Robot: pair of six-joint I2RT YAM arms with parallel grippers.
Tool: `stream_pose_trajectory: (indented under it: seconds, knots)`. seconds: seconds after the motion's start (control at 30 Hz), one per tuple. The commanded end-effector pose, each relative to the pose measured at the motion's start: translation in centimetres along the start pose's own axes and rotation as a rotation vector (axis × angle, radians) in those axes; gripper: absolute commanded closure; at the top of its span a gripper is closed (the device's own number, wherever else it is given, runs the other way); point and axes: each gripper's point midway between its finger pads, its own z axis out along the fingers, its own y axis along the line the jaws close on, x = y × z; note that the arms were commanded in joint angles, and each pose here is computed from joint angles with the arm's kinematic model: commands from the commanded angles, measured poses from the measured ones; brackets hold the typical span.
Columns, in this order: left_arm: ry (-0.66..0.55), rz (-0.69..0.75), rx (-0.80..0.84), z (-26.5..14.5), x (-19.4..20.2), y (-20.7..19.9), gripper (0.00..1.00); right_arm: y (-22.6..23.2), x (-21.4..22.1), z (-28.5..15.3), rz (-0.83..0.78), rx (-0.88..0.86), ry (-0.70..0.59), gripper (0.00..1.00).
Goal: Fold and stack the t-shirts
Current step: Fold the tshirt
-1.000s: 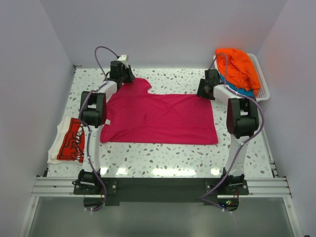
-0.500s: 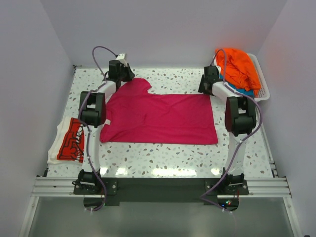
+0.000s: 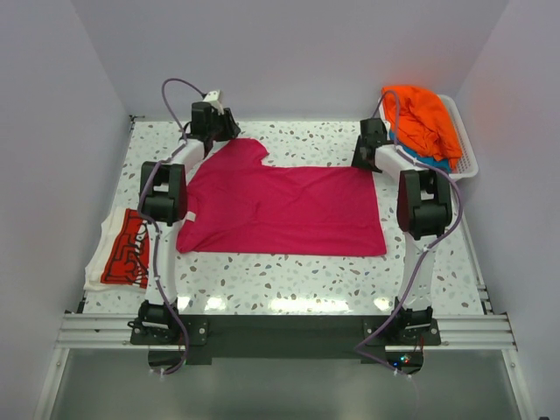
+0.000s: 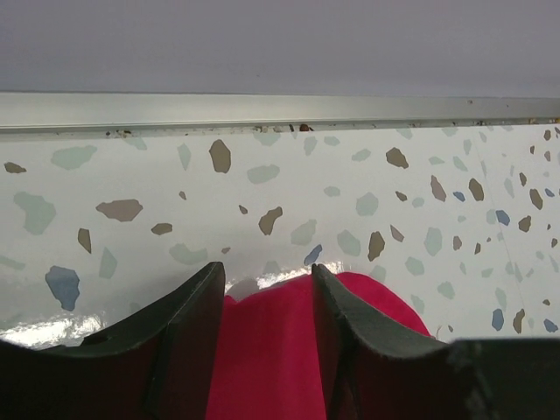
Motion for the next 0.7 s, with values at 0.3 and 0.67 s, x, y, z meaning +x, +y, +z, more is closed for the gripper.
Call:
stream_pose_trajectory:
  seconds: [0.3,0.67]
  knots:
    - [0.065,-0.03,-0.077,1.1,0.6,2.2,0.47,0.3,-1.2,0.2,0.01,0.006,-0.011,0.48]
    - [0.098,-0.067,-0.063,1.3,2.2,2.1,0.52,0.4,-0.6,0.1,0.02,-0.007,0.006,0.5]
